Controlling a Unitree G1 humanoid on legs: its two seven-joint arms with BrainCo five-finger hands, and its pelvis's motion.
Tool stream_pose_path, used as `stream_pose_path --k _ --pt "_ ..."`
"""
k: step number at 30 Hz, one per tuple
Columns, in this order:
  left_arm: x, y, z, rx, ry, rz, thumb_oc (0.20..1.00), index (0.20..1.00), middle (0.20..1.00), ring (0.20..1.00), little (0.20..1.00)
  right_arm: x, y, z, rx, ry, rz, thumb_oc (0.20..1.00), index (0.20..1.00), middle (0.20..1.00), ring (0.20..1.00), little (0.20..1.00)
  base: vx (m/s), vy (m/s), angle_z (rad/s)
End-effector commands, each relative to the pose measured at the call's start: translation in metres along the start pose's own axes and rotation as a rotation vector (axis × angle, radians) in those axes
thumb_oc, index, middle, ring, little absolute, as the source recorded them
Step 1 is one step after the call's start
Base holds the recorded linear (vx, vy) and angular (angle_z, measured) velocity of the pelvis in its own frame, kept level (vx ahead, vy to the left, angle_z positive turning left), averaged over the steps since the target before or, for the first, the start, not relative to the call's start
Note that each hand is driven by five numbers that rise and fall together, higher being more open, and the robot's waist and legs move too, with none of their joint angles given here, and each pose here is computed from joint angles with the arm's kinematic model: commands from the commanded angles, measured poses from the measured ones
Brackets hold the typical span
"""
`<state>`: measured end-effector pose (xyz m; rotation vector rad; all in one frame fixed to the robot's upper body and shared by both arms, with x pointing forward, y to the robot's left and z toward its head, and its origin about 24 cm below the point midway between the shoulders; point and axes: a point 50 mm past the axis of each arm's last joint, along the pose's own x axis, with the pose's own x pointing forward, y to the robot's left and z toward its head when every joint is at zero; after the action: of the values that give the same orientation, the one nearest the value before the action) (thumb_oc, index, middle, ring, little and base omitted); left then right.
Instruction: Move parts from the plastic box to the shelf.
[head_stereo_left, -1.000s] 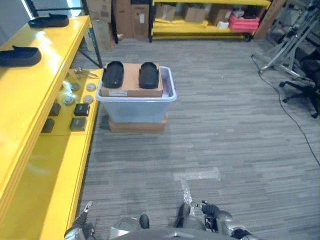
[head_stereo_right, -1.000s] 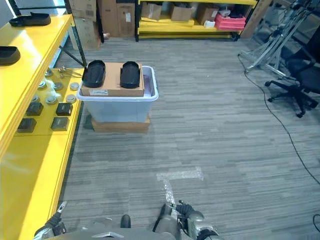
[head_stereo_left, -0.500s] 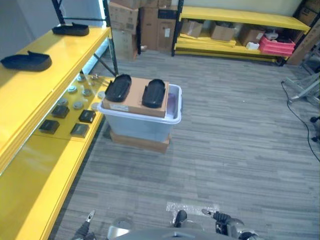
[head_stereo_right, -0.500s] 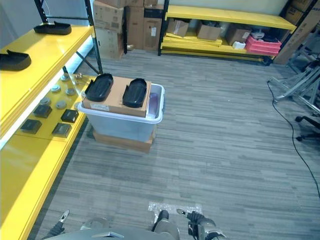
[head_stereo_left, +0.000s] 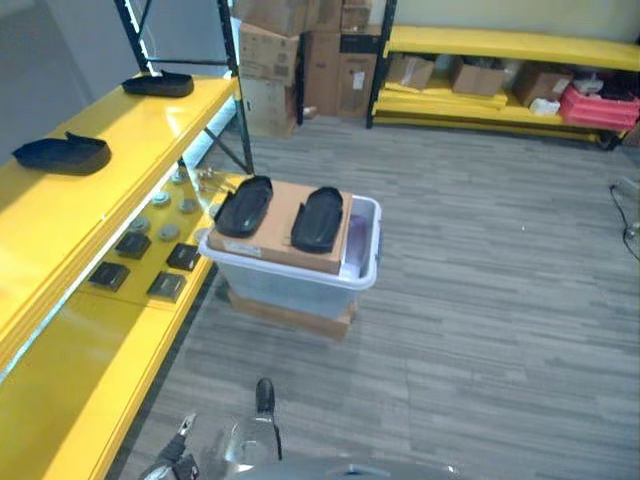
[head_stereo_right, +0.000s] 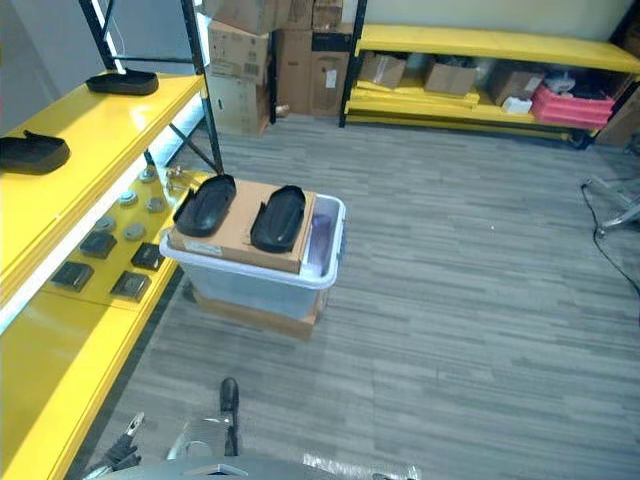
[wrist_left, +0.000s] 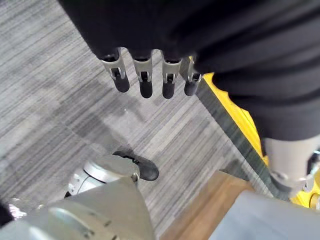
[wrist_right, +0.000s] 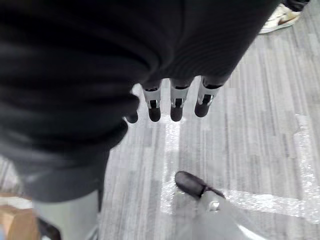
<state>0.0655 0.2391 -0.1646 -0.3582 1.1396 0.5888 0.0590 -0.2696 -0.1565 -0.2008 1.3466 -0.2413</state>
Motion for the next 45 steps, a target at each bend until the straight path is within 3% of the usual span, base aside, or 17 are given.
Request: stream_pose_path --k 1,6,15,21,24,27,31,32,35,40,45 --pt "0.000 0.009 0.019 0.037 -0.082 0.029 1.000 1.000 1.000 1.000 1.000 0.001 -0.001 0.035 0.041 -0.111 -0.002 1.000 1.000 1.000 1.000 1.000 0.34 0.205 -0.64" --pt "0.001 0.007 0.022 0.139 -0.092 0.033 1.000 1.000 1.000 1.000 1.000 -0.001 0.017 0.052 0.103 -0.156 0.041 1.000 1.000 1.000 1.000 1.000 0.23 0.233 -0.02" --pt "0.002 -0.006 0.039 0.139 -0.124 0.003 1.000 1.000 1.000 1.000 1.000 -0.006 0.028 0.083 0.073 -0.270 0.093 1.000 1.000 1.000 1.000 1.000 0.09 -0.095 0.25" --pt "0.002 0.000 0.028 0.146 -0.096 0.049 1.000 1.000 1.000 1.000 1.000 -0.005 0.027 0.070 0.098 -0.250 0.059 1.000 1.000 1.000 1.000 1.000 0.17 -0.226 0.14" --pt "0.000 0.007 0.015 0.195 -0.068 0.044 1.000 1.000 1.000 1.000 1.000 -0.005 0.012 0.068 0.243 -0.287 -0.017 1.000 1.000 1.000 1.000 1.000 0.19 -0.124 0.10" --pt "-0.003 0.013 0.000 0.213 -0.060 0.045 1.000 1.000 1.000 1.000 1.000 -0.017 -0.015 0.103 0.441 -0.451 -0.145 1.000 1.000 1.000 1.000 1.000 0.10 -0.044 0.11" --pt "-0.007 0.020 -0.011 0.226 -0.053 0.049 1.000 1.000 1.000 1.000 1.000 -0.064 -0.063 0.164 0.644 -0.789 -0.420 1.000 1.000 1.000 1.000 1.000 0.01 0.024 0.10" --pt "-0.007 0.020 -0.011 0.226 -0.053 0.049 1.000 1.000 1.000 1.000 1.000 -0.064 -0.063 0.164 0.644 -0.788 -0.421 1.000 1.000 1.000 1.000 1.000 0.00 0.041 0.05" --pt "-0.009 0.030 -0.019 0.213 -0.037 0.063 1.000 1.000 1.000 1.000 1.000 -0.128 -0.111 0.211 0.681 -1.130 -0.550 1.000 1.000 1.000 1.000 1.000 0.02 0.078 0.02" --pt "-0.012 0.036 -0.025 0.227 -0.023 0.069 1.000 1.000 1.000 1.000 1.000 -0.147 -0.114 0.243 0.581 -1.151 -0.453 1.000 1.000 1.000 1.000 1.000 0.03 0.078 0.08" --pt "-0.013 0.039 -0.032 0.250 0.003 0.054 1.000 1.000 1.000 1.000 1.000 -0.129 -0.099 0.252 0.564 -1.032 -0.418 1.000 1.000 1.000 1.000 1.000 0.02 0.089 0.13"
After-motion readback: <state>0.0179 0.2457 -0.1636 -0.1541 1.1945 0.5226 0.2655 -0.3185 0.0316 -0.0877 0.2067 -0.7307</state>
